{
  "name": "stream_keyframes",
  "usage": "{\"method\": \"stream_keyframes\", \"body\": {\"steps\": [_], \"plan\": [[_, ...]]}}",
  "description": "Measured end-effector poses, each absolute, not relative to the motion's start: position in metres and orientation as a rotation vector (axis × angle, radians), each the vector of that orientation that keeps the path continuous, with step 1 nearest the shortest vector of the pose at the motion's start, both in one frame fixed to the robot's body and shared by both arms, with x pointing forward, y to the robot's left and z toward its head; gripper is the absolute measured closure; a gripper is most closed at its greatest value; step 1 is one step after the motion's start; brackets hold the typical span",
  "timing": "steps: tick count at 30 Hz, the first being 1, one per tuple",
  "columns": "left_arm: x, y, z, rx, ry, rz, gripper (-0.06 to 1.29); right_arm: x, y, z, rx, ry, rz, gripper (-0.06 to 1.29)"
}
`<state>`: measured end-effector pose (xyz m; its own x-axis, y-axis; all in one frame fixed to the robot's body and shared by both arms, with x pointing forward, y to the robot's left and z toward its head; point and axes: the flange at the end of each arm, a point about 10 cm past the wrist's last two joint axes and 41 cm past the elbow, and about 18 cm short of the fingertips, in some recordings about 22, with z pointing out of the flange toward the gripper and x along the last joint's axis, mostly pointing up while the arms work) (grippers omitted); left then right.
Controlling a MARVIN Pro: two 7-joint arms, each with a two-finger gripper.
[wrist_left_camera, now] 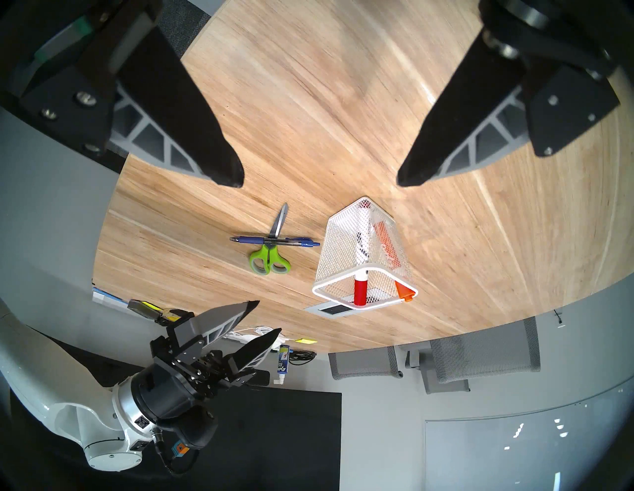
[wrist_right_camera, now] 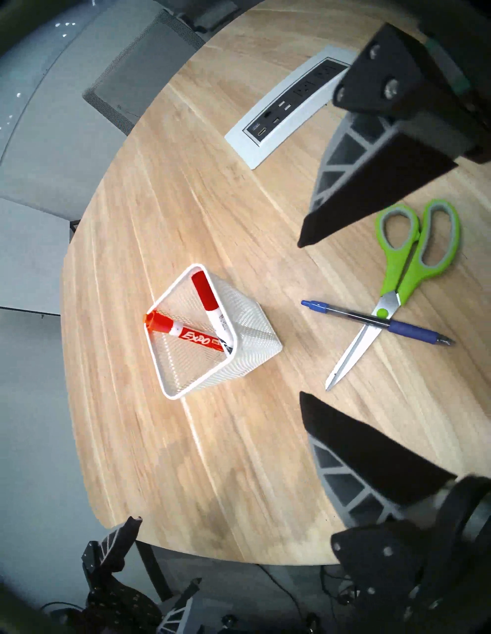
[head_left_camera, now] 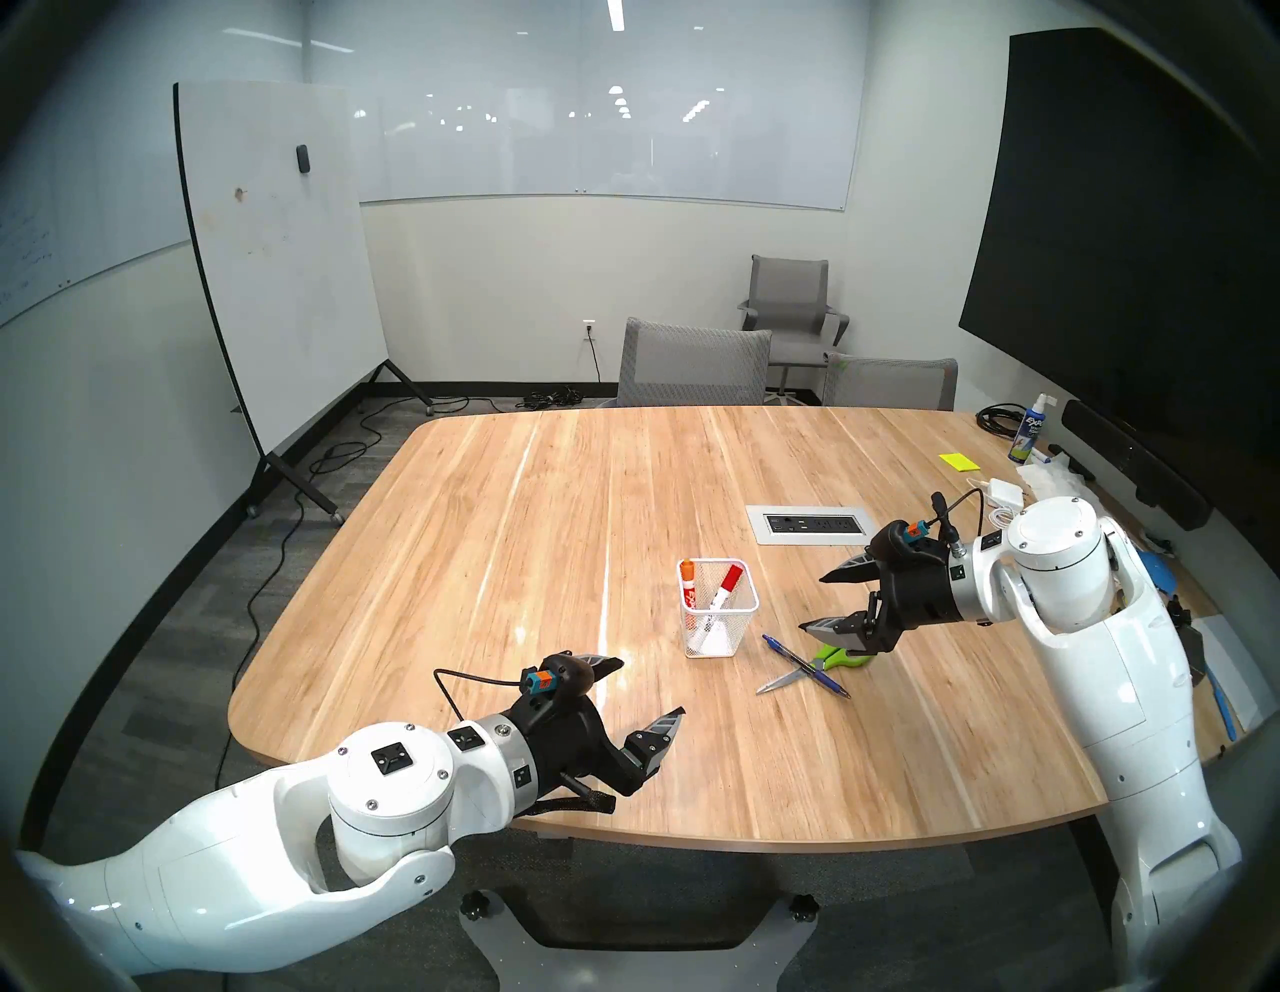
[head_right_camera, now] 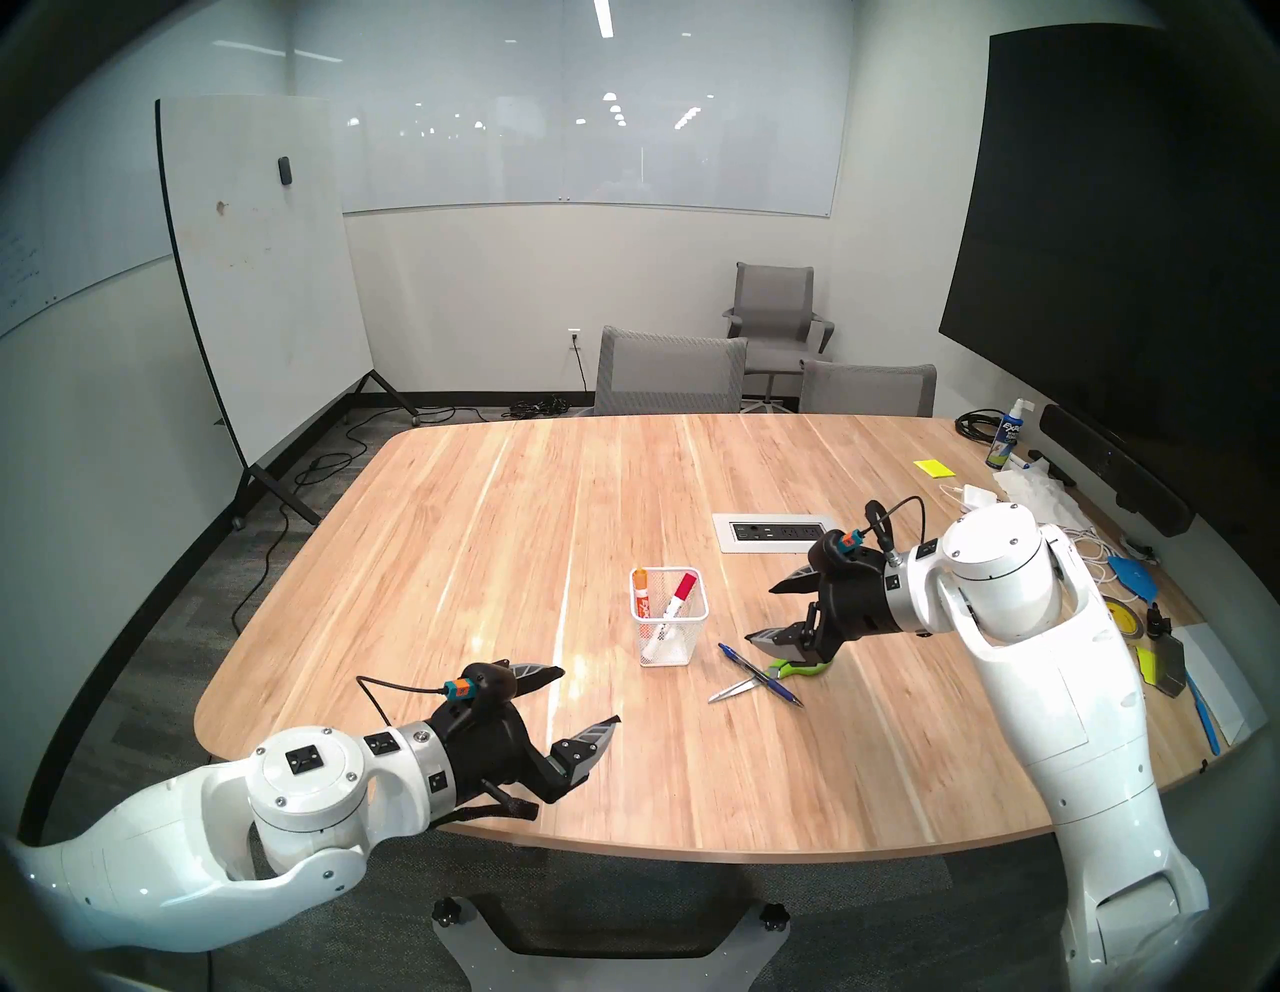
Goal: Place the pen, the marker, and the scissors into the pen holder
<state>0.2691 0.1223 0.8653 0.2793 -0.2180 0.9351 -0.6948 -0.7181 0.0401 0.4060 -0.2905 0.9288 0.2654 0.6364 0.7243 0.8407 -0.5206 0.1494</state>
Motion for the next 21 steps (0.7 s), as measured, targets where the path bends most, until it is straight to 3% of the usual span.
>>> {"method": "stream_keyframes", "body": {"steps": [21], "plan": [[0.269, 0.122, 0.865, 2.110, -0.820, 1.435, 0.03, 0.407, -0.280, 0.905, -2.456, -1.332, -1.002, 0.03]]}}
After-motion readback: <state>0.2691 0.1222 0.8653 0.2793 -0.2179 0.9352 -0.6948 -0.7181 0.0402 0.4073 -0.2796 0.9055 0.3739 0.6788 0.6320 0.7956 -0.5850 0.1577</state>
